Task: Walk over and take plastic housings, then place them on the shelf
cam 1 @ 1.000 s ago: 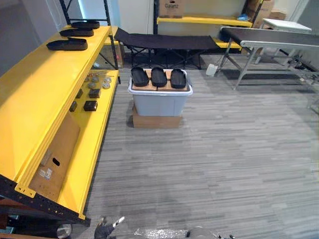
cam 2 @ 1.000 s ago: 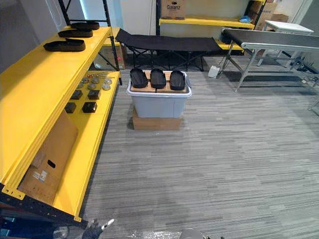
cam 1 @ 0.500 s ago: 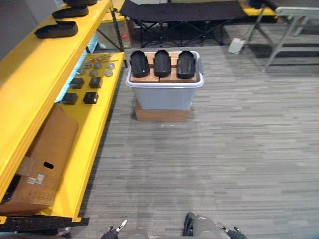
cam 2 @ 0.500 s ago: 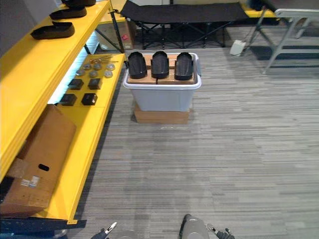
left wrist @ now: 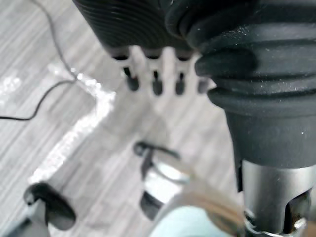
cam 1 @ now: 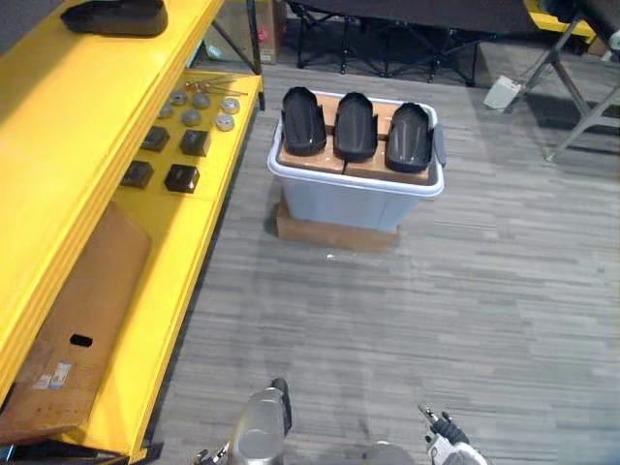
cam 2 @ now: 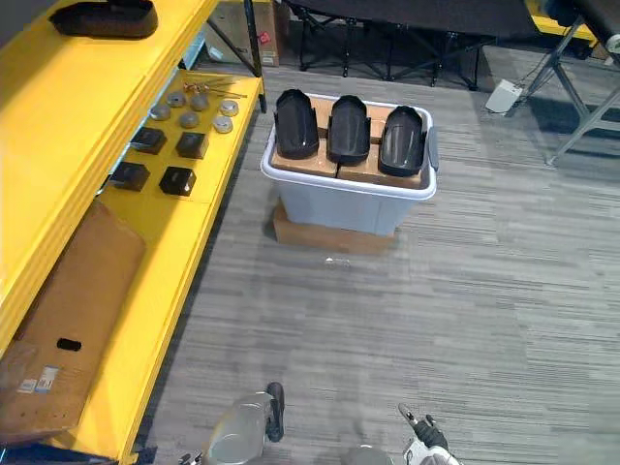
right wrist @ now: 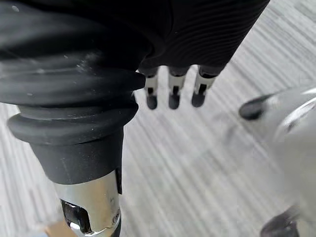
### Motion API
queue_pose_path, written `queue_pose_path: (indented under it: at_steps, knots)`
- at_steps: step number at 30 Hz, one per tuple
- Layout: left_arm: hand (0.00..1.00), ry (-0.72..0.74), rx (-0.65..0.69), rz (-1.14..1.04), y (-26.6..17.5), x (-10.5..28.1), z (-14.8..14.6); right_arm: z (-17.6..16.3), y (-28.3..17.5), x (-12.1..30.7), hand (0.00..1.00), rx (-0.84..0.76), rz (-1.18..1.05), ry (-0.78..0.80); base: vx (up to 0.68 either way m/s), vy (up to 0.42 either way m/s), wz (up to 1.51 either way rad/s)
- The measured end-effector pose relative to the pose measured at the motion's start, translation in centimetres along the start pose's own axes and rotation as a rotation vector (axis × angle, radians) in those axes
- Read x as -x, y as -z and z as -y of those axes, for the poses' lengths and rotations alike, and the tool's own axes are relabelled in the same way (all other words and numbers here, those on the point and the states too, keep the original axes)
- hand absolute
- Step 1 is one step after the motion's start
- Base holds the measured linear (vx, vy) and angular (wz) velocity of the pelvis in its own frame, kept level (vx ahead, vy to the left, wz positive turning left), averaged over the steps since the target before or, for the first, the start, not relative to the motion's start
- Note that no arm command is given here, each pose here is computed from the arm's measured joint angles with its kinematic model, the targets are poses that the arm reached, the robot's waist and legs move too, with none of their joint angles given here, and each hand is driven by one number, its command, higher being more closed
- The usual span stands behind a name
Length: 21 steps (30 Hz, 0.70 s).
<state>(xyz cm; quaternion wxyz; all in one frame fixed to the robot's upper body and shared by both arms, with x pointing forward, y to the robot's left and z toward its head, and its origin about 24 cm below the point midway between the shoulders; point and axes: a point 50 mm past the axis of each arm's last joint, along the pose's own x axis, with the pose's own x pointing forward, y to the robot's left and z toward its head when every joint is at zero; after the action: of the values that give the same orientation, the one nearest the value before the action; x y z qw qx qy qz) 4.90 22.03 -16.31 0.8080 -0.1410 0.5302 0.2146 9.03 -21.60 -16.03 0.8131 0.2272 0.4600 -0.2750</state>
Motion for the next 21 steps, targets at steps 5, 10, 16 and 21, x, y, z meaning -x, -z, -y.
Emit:
queue_pose_path:
  at_steps: [5,10,16,21]
  knots:
    - [0.0,-0.046,-0.036,0.031,-1.1,-0.1,-0.8,0.5,2.1,0.6,0.0,0.004,-0.059,0.022,0.34,0.022,-0.08]
    - [0.0,-0.063,-0.038,0.02,-1.0,0.0,-1.1,0.9,1.9,0.5,0.0,0.017,-0.067,0.047,0.33,-0.175,-0.1]
    - [0.0,-0.046,0.087,-0.078,1.9,0.2,0.8,2.4,0.6,0.4,0.0,0.04,-0.055,0.083,0.26,-0.264,0.05]
    - [0.0,-0.111,0.312,-0.134,3.4,0.7,0.0,2.1,2.2,0.6,0.0,0.062,-0.107,0.072,0.1,-0.21,0.41]
